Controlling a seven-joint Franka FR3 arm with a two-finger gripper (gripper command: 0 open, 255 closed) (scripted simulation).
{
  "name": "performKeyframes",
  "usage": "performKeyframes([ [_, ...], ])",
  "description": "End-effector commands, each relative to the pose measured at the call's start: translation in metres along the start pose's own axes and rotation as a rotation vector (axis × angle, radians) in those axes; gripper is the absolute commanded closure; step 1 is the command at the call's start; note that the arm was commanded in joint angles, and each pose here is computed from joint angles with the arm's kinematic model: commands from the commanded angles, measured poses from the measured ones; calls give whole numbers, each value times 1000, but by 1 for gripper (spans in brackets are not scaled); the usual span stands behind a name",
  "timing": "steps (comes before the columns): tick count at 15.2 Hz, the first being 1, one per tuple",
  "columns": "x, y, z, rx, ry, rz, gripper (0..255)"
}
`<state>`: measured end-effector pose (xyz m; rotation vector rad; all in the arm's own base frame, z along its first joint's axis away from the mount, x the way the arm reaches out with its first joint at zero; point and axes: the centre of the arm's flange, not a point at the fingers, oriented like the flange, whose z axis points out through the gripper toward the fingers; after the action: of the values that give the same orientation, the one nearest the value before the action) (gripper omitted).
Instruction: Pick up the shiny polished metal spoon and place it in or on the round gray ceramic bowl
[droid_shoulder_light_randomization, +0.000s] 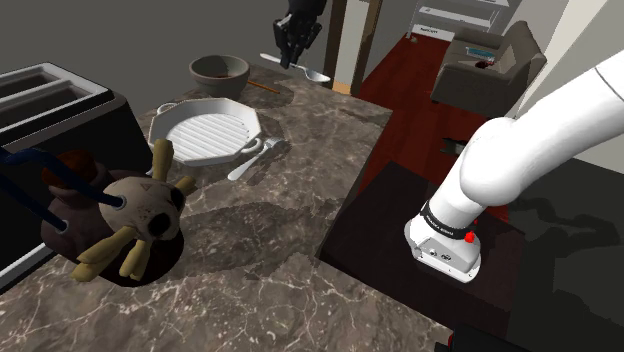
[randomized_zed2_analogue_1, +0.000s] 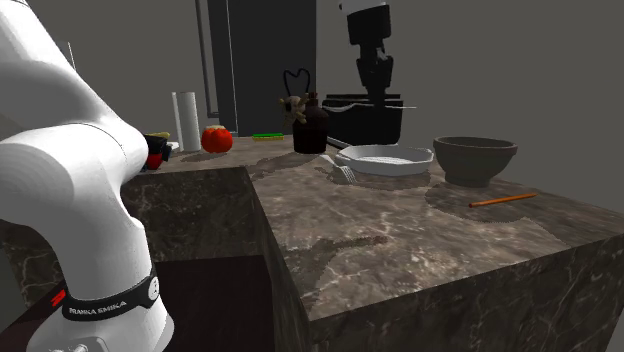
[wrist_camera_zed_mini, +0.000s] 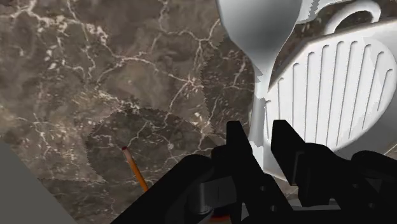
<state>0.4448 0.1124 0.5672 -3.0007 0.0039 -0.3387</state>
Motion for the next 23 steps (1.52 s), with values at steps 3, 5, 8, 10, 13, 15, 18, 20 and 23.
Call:
performKeyframes([
  [3, 54, -4, 9, 0, 0, 0, 255],
  [5, 80, -7, 14, 0, 0, 0, 255],
  [8, 119, -11, 21, 0, 0, 0, 255],
  [10, 144, -14, 27, 0, 0, 0, 255],
  [13, 183, -19, 34, 0, 0, 0, 255],
  [15, 209, -21, 40, 0, 0, 0, 255],
  [18, 247, -26, 47, 0, 0, 0, 255],
  [20, 259, -27, 55, 0, 0, 0, 255],
  [23, 255, -25, 70, 0, 0, 0, 255],
])
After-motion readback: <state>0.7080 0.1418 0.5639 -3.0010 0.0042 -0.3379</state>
